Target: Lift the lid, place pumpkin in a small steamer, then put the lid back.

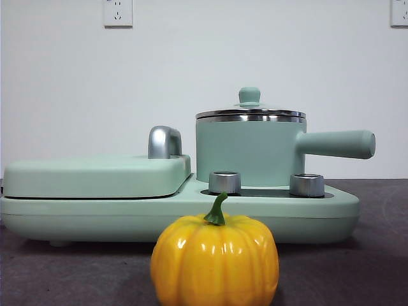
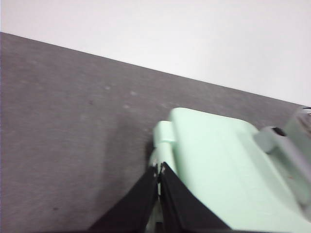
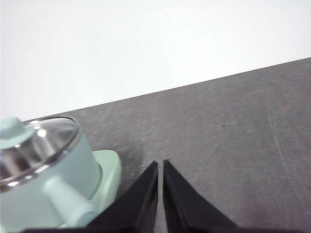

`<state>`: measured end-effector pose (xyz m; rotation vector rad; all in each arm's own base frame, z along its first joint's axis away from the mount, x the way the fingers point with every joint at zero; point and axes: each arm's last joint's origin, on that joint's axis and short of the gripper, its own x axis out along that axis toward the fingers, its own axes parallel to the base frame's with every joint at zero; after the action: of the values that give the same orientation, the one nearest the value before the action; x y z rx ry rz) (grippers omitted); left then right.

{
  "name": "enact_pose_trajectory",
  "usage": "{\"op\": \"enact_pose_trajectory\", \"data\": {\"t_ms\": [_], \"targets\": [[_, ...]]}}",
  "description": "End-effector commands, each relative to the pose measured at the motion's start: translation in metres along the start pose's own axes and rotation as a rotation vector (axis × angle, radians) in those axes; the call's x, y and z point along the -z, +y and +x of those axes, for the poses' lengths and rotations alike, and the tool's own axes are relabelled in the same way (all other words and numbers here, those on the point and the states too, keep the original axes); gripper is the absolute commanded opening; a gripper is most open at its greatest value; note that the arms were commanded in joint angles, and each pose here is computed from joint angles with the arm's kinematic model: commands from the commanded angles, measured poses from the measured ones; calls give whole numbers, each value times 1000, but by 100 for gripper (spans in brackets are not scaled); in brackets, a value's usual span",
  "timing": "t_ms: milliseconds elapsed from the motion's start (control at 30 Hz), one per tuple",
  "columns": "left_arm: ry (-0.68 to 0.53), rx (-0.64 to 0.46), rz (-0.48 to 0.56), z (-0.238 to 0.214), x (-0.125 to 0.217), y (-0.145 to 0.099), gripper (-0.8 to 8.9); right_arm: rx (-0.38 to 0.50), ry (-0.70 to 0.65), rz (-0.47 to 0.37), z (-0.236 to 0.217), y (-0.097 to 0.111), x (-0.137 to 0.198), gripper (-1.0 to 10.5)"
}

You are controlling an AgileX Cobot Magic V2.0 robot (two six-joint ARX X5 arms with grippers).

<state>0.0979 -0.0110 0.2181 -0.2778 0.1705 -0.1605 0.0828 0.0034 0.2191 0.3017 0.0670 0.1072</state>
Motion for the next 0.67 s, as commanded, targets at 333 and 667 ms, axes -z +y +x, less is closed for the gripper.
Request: {"op": "enact_pose_trajectory", "data": {"t_ms": [333,667], "targets": [[114,263,33,22,-94,-40,8,-287,223,-50,3,37,-86,15],[268,494,102,42,-128,-63,7,-563,391,-80,26,53,-123,15]]}}
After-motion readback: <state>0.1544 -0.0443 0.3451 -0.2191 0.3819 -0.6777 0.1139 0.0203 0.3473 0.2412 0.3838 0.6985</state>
